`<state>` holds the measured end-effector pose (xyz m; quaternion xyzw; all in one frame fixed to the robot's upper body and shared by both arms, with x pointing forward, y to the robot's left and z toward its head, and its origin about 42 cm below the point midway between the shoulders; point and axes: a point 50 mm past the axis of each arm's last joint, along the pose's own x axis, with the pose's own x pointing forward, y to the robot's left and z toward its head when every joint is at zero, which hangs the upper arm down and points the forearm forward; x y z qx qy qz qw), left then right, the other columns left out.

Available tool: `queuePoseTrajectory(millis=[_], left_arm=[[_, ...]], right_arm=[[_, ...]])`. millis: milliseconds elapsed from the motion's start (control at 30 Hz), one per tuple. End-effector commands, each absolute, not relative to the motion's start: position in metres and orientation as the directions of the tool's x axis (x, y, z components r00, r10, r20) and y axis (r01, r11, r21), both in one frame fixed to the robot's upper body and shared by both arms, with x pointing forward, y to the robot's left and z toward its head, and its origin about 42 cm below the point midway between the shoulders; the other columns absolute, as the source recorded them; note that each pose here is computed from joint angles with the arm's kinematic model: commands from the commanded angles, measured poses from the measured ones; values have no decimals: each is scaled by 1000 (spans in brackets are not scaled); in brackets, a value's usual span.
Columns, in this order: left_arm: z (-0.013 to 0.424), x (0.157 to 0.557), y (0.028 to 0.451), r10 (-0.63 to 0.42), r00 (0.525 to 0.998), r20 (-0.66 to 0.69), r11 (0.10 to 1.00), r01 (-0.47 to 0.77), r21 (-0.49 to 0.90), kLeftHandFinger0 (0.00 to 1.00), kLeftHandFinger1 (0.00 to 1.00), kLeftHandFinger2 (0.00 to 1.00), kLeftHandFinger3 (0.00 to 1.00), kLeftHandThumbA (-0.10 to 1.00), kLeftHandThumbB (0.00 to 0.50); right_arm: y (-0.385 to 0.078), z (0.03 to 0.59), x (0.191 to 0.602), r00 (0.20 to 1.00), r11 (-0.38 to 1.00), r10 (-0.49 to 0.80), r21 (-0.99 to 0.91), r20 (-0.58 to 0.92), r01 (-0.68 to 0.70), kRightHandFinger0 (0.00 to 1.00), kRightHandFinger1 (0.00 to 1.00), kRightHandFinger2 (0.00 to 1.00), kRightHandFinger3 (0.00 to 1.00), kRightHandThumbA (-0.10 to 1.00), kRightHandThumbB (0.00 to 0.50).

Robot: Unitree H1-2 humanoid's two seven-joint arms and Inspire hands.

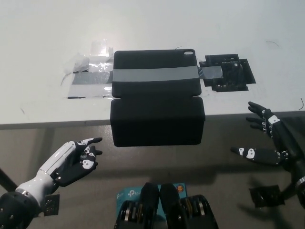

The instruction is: The robot uses its right hand to pull the cover of a folded tablet cover kept in the middle of the desk

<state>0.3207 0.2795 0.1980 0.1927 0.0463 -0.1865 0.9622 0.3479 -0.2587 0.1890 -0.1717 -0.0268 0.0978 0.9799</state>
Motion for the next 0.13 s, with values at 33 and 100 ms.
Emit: queuePoseTrajectory(millis=[33, 100], left_arm=[[210, 321, 281, -336, 933, -131, 858, 361, 366, 697, 794, 920, 1000, 1000, 82], [210, 320, 281, -336, 933, -130, 859, 360, 364, 698, 795, 920, 1000, 1000, 81]], right_arm=[[-263, 202, 348, 975, 916, 204, -368, 88, -159, 847, 853, 943, 1000, 1000, 97], [-263, 201, 349, 975, 915, 203, -371, 89, -156, 848, 852, 941, 1000, 1000, 103]])
